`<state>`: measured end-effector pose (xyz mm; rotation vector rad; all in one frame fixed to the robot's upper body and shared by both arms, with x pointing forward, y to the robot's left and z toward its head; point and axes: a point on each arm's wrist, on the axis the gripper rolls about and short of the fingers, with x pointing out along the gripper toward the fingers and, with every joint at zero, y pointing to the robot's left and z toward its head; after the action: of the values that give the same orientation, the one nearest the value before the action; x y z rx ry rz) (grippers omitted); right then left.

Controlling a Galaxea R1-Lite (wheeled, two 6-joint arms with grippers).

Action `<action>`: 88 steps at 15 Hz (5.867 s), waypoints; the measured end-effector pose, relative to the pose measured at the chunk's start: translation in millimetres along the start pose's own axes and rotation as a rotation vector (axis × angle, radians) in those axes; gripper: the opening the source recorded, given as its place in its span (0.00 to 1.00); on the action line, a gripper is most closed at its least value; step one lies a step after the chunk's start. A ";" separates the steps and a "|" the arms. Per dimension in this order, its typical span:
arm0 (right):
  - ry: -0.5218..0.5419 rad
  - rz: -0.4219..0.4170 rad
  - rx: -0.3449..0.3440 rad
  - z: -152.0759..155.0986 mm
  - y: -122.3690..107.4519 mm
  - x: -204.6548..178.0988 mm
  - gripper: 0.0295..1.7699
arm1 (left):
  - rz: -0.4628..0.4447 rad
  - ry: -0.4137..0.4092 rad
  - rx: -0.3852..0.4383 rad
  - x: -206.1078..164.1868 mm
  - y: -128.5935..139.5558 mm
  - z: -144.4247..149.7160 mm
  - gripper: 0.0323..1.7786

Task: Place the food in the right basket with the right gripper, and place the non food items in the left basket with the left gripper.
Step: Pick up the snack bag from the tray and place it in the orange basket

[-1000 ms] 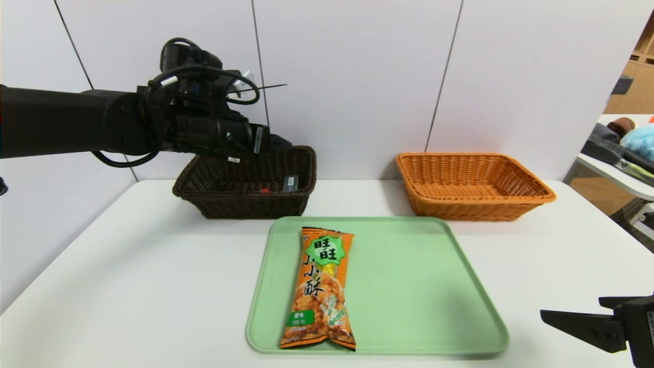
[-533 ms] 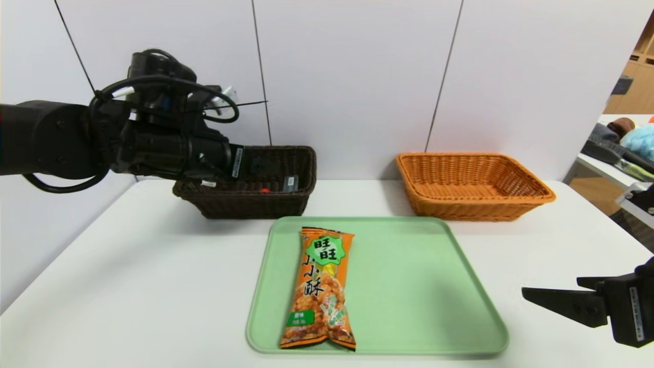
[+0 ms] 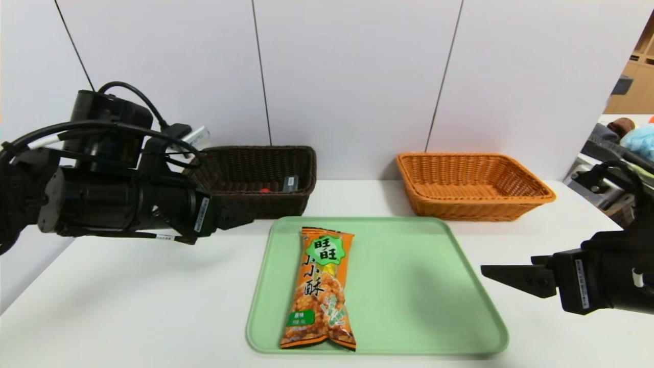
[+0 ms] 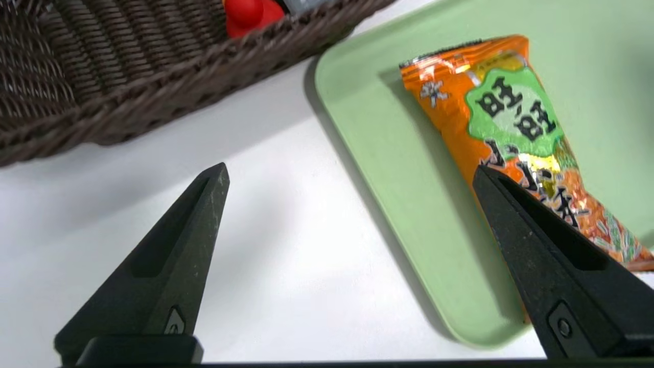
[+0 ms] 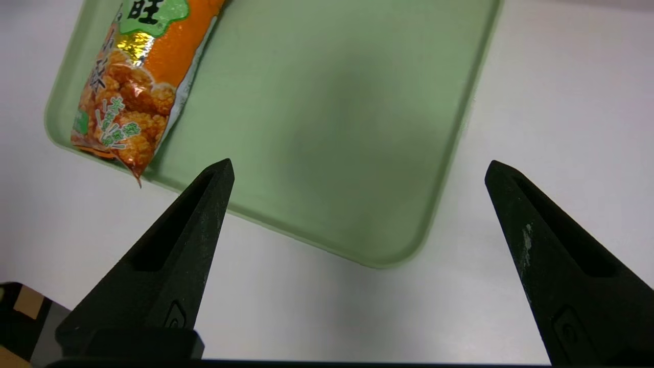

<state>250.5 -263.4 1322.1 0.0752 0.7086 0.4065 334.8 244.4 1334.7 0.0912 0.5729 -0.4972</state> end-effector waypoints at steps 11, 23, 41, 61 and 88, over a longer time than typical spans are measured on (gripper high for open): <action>0.054 0.114 0.094 52.5 53.1 58.2 0.96 | -0.050 0.034 0.096 -28.1 -14.7 -36.1 0.95; 0.198 0.003 0.140 58.6 132.9 114.9 0.96 | -0.063 0.018 0.112 -34.7 -18.7 -38.0 0.95; 0.281 -0.190 0.093 48.2 196.7 192.5 0.96 | -0.061 -0.009 0.111 -41.1 -19.3 -35.7 0.95; 0.331 -0.227 0.078 29.7 200.0 222.7 0.96 | -0.060 -0.016 0.110 -41.3 -19.2 -34.2 0.95; 0.161 -0.198 0.213 94.7 159.8 156.0 0.22 | -0.057 -0.052 0.115 -49.1 -20.1 -29.1 0.95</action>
<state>364.6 -49.5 1330.2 0.1733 0.9083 0.1467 275.1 254.0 1337.9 0.1709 0.4970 -0.5862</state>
